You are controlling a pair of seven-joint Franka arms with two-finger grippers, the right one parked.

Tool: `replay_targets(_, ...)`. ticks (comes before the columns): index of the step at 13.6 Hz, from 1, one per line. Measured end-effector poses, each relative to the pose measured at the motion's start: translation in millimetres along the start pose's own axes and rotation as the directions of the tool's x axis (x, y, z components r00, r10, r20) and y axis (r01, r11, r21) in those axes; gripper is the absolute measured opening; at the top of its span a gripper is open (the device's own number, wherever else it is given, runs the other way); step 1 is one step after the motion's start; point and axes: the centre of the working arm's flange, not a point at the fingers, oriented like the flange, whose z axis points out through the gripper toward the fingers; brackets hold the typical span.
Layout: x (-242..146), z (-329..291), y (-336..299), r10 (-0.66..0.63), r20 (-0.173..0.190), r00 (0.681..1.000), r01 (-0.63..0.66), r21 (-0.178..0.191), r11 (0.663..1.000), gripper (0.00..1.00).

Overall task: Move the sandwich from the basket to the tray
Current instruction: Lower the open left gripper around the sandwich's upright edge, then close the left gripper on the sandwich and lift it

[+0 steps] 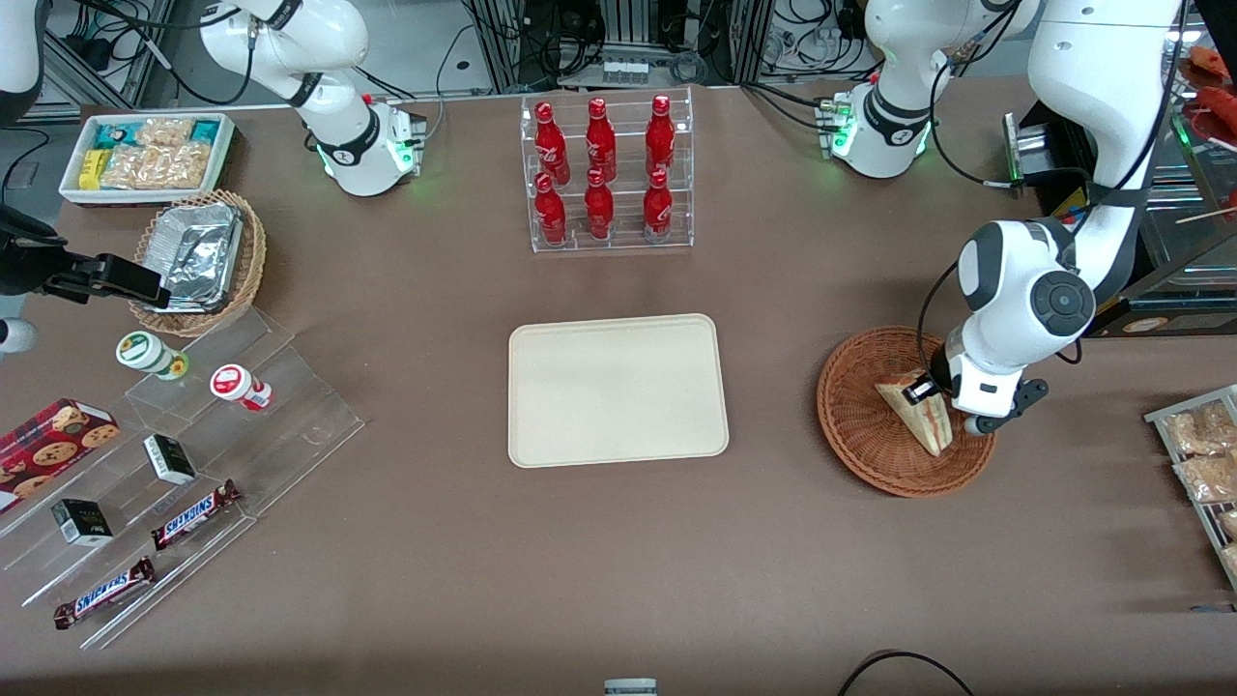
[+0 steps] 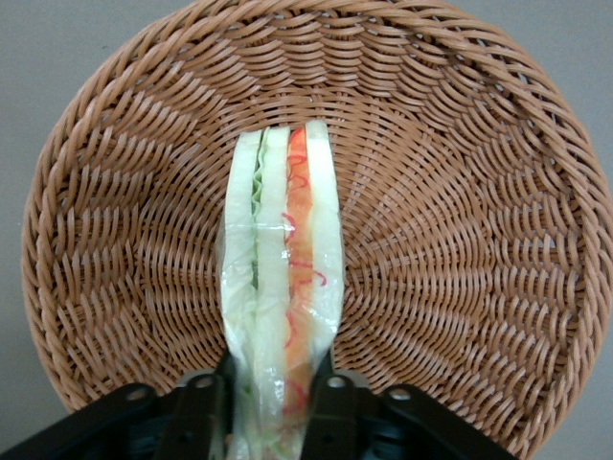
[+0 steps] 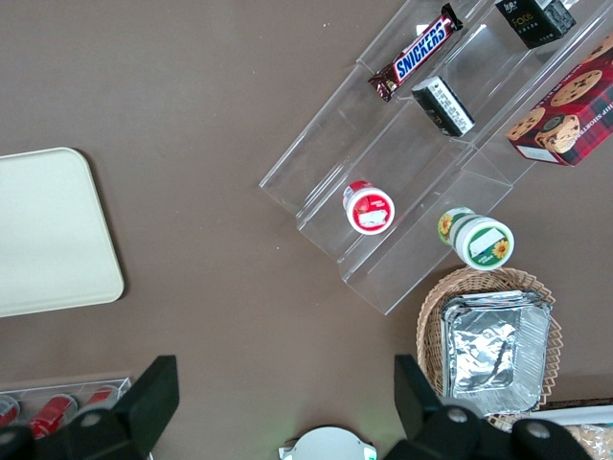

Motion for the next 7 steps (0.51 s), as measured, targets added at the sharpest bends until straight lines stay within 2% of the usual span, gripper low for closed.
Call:
replay_targets(1,-0.1,-1.6,0.6,0.004,0.004,1.000,-0.004,0.003,1.000,0.19)
replay_targets(2,0.2,-6.0,2.6,0.011,0.014,1.000,-0.011,0.011,1.000,0.18)
replay_targets(5,2.5,-38.7,21.3,0.094,0.079,0.992,-0.098,0.048,0.994,0.18)
replay_targets(7,1.2,-65.4,39.8,0.163,0.111,0.980,-0.170,0.060,0.984,0.16)
